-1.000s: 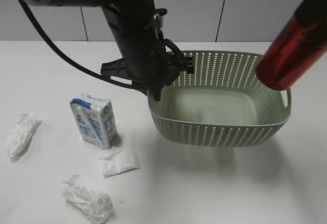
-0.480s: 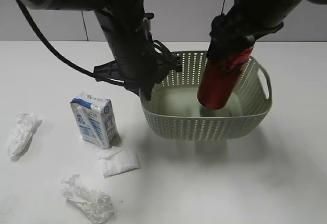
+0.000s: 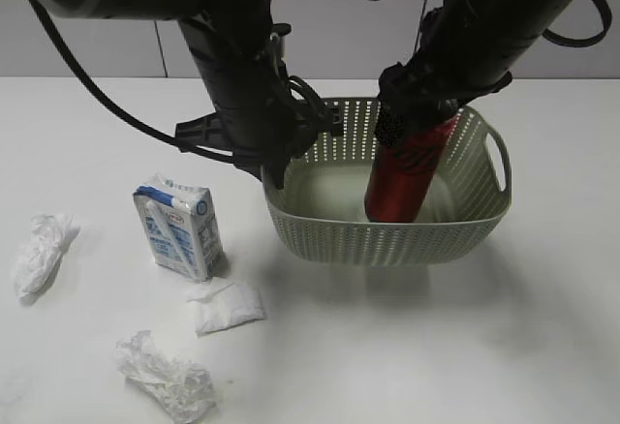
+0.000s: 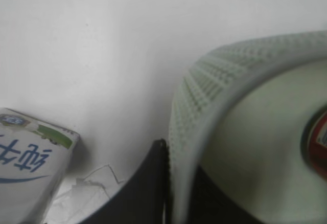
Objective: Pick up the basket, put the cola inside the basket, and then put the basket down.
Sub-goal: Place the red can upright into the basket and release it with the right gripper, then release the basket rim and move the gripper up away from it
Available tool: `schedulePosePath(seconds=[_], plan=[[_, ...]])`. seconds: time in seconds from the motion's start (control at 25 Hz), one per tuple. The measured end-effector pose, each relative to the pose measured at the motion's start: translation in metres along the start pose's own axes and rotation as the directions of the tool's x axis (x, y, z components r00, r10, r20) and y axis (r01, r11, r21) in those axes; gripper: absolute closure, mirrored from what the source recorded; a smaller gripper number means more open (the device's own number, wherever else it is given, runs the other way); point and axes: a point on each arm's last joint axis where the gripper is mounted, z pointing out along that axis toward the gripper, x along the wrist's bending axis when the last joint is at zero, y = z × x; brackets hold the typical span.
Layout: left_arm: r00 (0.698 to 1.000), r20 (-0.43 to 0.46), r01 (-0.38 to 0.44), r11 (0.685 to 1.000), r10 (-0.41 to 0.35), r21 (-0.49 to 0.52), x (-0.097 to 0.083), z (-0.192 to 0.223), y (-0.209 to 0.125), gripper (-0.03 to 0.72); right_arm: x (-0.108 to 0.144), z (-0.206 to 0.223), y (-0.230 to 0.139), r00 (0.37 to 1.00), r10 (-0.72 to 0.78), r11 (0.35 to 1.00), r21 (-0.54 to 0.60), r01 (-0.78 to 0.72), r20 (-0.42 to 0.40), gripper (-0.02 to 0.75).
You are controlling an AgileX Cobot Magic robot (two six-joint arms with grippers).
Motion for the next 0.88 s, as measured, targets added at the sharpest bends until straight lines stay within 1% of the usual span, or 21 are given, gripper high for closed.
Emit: schedulePosePath(seconds=[0.08,0.12,0.24,0.32,0.48,0.56,0.72,0.8,0.88], plan=[[1.000,-0.007,-0.006,1.000,0.006,-0.005,0.001,0.000,0.000,0.685,0.001,-0.001,0.000,1.000,0.007,1.000,0.001,-0.007,-0.010,0.112],[1.000,-0.014,-0.012,1.000,0.012,-0.009,0.001,0.000,0.001,0.685,0.002,-0.003,0.001,1.000,0.009,1.000,0.003,-0.009,-0.015,0.091],[1.000,-0.024,-0.020,1.000,0.020,-0.015,0.002,0.000,0.001,0.685,0.003,-0.011,0.008,1.000,0.011,1.000,-0.013,-0.011,-0.025,0.082],[1.000,-0.024,-0.020,1.000,0.020,-0.015,0.002,0.001,0.002,0.685,0.003,-0.019,0.014,1.000,0.005,0.999,-0.043,-0.006,-0.023,0.082],[1.000,-0.024,-0.019,1.000,0.019,-0.014,0.002,0.003,0.002,0.685,-0.002,-0.046,0.022,1.000,-0.010,0.995,-0.094,0.012,0.020,0.083],[1.000,-0.016,-0.016,1.000,0.015,-0.025,0.002,0.003,0.004,0.685,-0.014,-0.057,0.019,0.999,0.020,0.997,-0.081,-0.017,0.036,0.090],[1.000,-0.004,0.012,0.999,-0.012,-0.044,0.009,0.002,0.011,0.685,-0.062,-0.075,0.003,0.984,0.152,0.988,-0.046,-0.148,0.092,0.106],[0.999,-0.005,0.031,0.998,-0.031,-0.050,0.016,0.001,0.016,0.685,-0.084,-0.091,-0.007,0.968,0.217,0.976,-0.063,-0.210,0.125,0.115],[0.998,0.003,0.059,0.996,-0.059,-0.063,0.023,0.000,0.022,0.685,-0.093,-0.109,-0.015,0.956,0.254,0.965,-0.097,-0.242,0.147,0.125]])
